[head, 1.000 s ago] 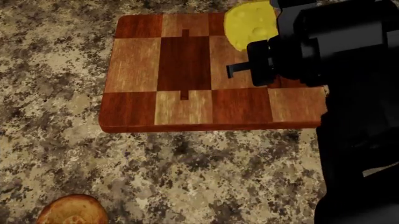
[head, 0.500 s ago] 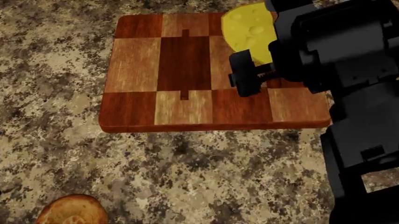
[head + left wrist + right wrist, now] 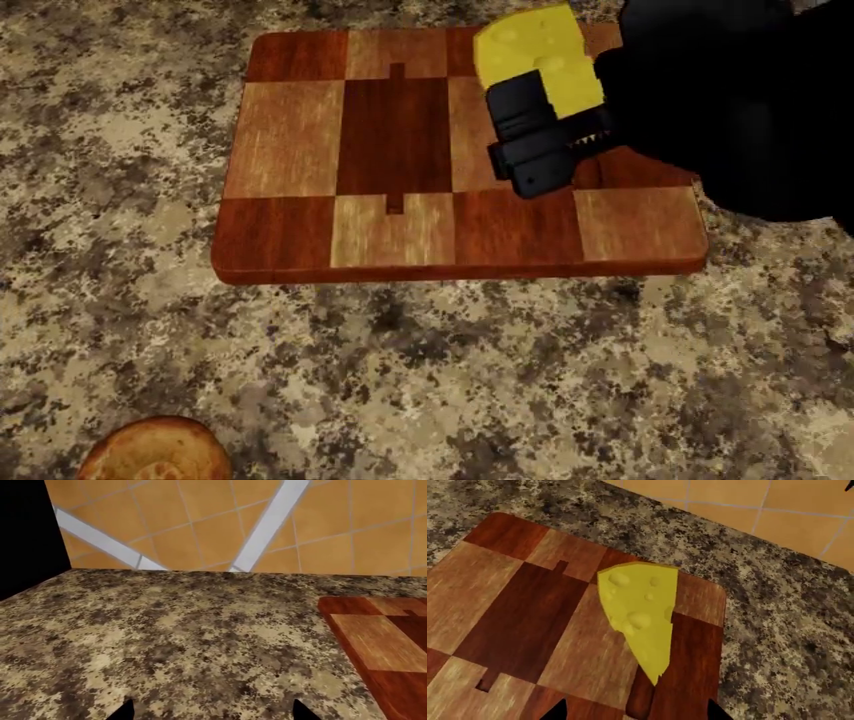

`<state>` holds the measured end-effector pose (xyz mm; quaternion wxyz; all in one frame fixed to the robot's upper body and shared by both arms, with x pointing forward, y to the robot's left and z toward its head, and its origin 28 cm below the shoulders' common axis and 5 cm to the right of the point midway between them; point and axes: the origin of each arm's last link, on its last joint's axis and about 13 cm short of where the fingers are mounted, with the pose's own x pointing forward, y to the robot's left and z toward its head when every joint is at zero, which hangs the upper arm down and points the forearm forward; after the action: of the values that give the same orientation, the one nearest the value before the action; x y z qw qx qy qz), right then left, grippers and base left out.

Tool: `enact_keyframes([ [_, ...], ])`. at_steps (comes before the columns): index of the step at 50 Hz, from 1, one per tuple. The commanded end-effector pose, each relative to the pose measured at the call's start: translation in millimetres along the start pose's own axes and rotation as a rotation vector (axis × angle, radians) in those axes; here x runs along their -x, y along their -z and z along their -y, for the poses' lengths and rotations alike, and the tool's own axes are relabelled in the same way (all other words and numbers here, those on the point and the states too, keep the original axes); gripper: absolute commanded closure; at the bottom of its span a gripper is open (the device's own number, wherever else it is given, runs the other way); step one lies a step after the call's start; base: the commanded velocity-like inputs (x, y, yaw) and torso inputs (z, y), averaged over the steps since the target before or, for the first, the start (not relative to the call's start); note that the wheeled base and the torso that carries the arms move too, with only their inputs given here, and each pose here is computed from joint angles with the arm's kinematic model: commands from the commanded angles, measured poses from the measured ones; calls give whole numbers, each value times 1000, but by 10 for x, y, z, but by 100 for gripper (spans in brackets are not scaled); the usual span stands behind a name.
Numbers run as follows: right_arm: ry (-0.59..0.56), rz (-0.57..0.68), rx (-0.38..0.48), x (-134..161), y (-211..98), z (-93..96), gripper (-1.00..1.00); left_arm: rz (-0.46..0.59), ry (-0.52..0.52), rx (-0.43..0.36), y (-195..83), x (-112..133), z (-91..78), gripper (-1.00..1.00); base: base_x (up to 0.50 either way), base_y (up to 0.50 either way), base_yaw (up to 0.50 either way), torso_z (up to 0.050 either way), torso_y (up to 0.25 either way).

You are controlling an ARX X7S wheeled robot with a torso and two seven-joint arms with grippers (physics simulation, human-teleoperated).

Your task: Place the bread and cheese on the cutting board.

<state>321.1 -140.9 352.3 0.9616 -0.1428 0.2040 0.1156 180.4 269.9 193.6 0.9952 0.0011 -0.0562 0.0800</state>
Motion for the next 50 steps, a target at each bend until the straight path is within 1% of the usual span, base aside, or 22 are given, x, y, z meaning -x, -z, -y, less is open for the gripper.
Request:
enact_keyframes([
  [1,32,133,84,670,10,-73,-100,6,-18,1,-16,14,-36,-100,0,0,0,0,0],
  [3,5,159,85,752,-21,-130,-100,5,-17,0,-18,15,-32,-100,0,0,0,0,0],
  [4,-16,167,99,798,-31,-181,-100,5,-16,1,-16,14,-30,-100,0,0,0,0,0],
  [5,-39,182,93,832,-37,-233,-100,5,-15,-1,-16,14,-29,-100,0,0,0,0,0],
  [6,-49,186,101,847,-37,-258,-100,5,-15,0,-16,13,-29,-100,0,0,0,0,0],
  [8,-96,195,126,883,-15,-389,-100,5,-17,1,-13,9,-35,-100,0,0,0,0,0],
  [9,-105,200,124,889,-10,-413,-100,5,-16,1,-12,9,-36,-100,0,0,0,0,0],
  [13,-173,218,169,925,23,-616,-100,6,-19,3,-17,13,-48,-100,0,0,0,0,0],
  [14,-186,221,165,930,29,-641,-100,7,-20,3,-18,12,-51,-100,0,0,0,0,0],
  [16,-206,223,189,949,67,-719,-100,6,-20,4,-13,11,-51,-100,0,0,0,0,0],
  [20,-223,233,190,961,100,-762,-100,8,-14,3,-22,17,-47,-100,0,0,0,0,0],
  [23,-249,225,183,963,149,-801,-100,9,-18,2,-27,18,-52,-100,0,0,0,0,0],
  [26,-291,214,164,951,273,-888,-100,9,-18,2,-27,19,-47,-100,0,0,0,0,0],
  [30,-360,194,157,931,408,-1059,-100,8,-14,3,-21,18,-44,-100,0,0,0,0,0],
  [34,-407,191,151,901,459,-1181,-100,8,-14,3,-22,20,-43,-100,0,1,0,0,0],
  [37,-431,191,129,867,493,-1247,-100,8,-15,4,-23,21,-44,-100,0,0,0,0,0],
  [39,-466,189,109,830,524,-1319,-100,8,-13,6,-22,19,-39,-100,0,0,0,0,0],
  [41,-471,189,110,820,529,-1330,-100,8,-12,8,-28,21,-38,-100,0,0,0,0,0],
  [42,-512,169,82,765,569,-1405,-100,8,-13,9,-28,23,-40,-100,0,0,0,0,0],
  [43,-517,170,75,749,580,-1424,-100,8,-13,10,-31,23,-41,-100,0,0,0,0,0],
  [45,-547,165,32,675,624,-1497,-100,9,-15,12,-31,19,-46,-100,0,0,0,0,0],
  [50,-590,142,-4,538,715,-1603,-100,9,-16,11,-33,24,-51,-100,0,0,0,0,0],
])
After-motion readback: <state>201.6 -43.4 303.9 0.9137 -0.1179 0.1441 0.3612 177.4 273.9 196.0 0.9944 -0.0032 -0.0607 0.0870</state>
